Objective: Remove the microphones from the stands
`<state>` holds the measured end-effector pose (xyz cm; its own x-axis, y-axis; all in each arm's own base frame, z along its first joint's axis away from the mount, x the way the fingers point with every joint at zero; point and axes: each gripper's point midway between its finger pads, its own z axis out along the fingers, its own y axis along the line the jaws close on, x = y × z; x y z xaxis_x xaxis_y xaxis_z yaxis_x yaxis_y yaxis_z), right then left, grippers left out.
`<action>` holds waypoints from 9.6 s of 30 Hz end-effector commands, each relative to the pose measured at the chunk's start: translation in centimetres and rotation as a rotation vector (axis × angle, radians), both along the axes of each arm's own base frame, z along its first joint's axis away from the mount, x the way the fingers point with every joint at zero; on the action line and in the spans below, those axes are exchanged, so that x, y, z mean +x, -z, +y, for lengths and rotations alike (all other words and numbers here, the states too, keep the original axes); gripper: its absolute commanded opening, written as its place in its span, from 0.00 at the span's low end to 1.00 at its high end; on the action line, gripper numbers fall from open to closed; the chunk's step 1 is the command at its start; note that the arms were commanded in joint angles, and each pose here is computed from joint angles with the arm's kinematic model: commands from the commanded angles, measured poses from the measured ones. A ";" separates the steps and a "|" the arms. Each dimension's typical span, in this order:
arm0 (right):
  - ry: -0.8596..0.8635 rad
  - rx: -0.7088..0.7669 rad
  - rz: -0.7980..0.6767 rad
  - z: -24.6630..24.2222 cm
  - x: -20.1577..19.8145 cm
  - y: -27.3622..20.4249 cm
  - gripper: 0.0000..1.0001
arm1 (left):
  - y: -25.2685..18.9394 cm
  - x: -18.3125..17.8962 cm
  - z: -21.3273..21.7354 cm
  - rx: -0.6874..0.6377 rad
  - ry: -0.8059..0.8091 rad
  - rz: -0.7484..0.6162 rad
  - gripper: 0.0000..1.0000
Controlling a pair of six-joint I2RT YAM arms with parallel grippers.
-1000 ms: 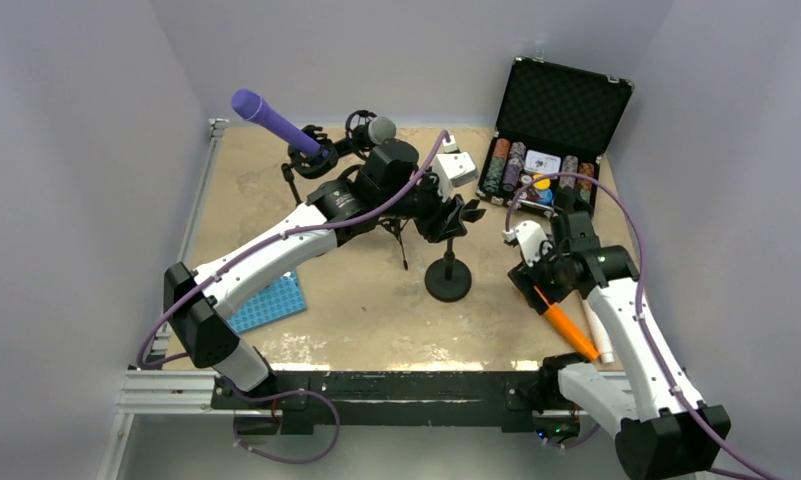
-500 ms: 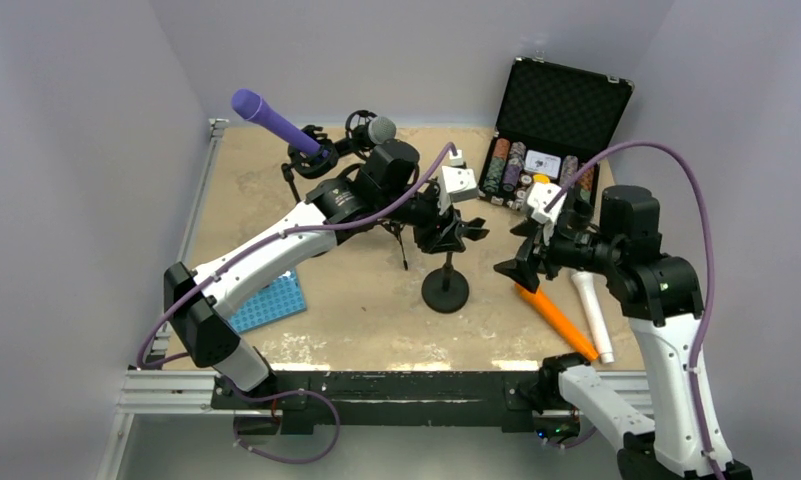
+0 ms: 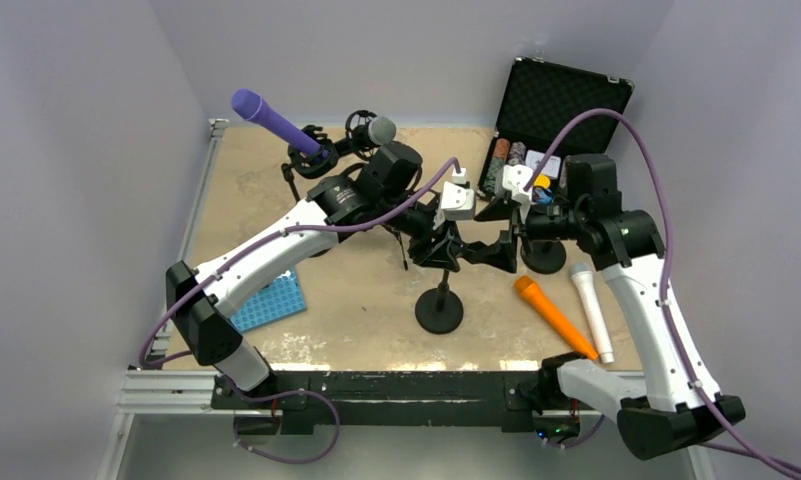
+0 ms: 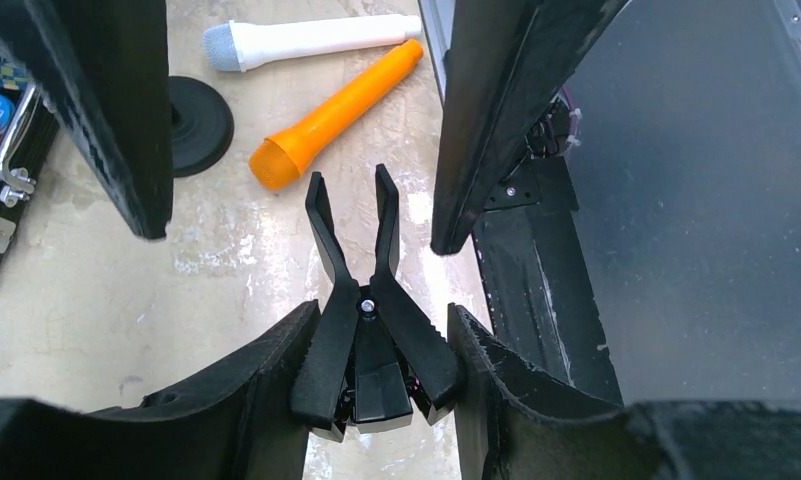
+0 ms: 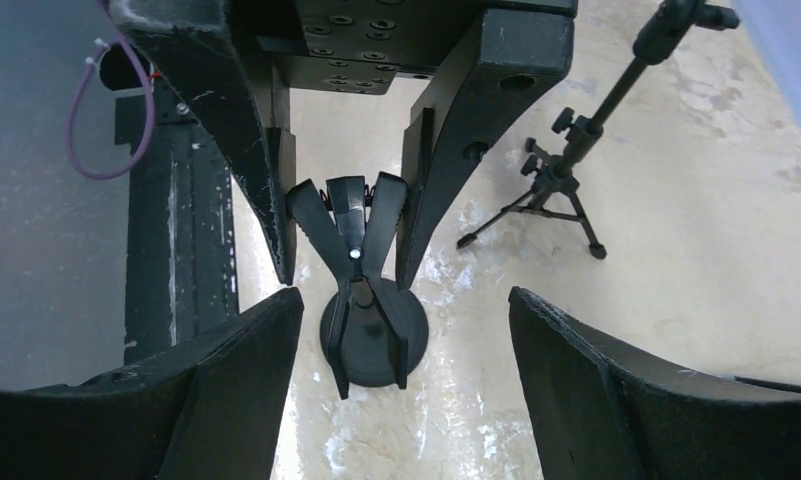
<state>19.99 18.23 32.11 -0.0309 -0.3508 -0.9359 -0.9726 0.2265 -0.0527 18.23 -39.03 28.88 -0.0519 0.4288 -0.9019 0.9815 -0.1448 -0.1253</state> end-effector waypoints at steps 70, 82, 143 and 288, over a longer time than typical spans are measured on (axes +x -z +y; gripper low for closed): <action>-0.095 -0.075 0.130 3.2 -1.0 5.9 0.00 | 0.4 -0.6 1.7 -0.050 -0.079 -0.032 0.00; -0.093 -0.107 0.219 3.8 -1.2 7.9 0.00 | 7.1 -1.4 3.5 0.061 -0.084 0.000 0.00; 0.852 -0.230 0.138 -9.9 18.1 4.6 0.00 | 1.5 0.9 5.1 -0.036 -0.272 -0.161 1.00; -0.009 0.147 -0.104 11.5 17.2 -4.2 0.87 | -1.2 0.1 19.3 0.134 -0.439 -0.549 1.00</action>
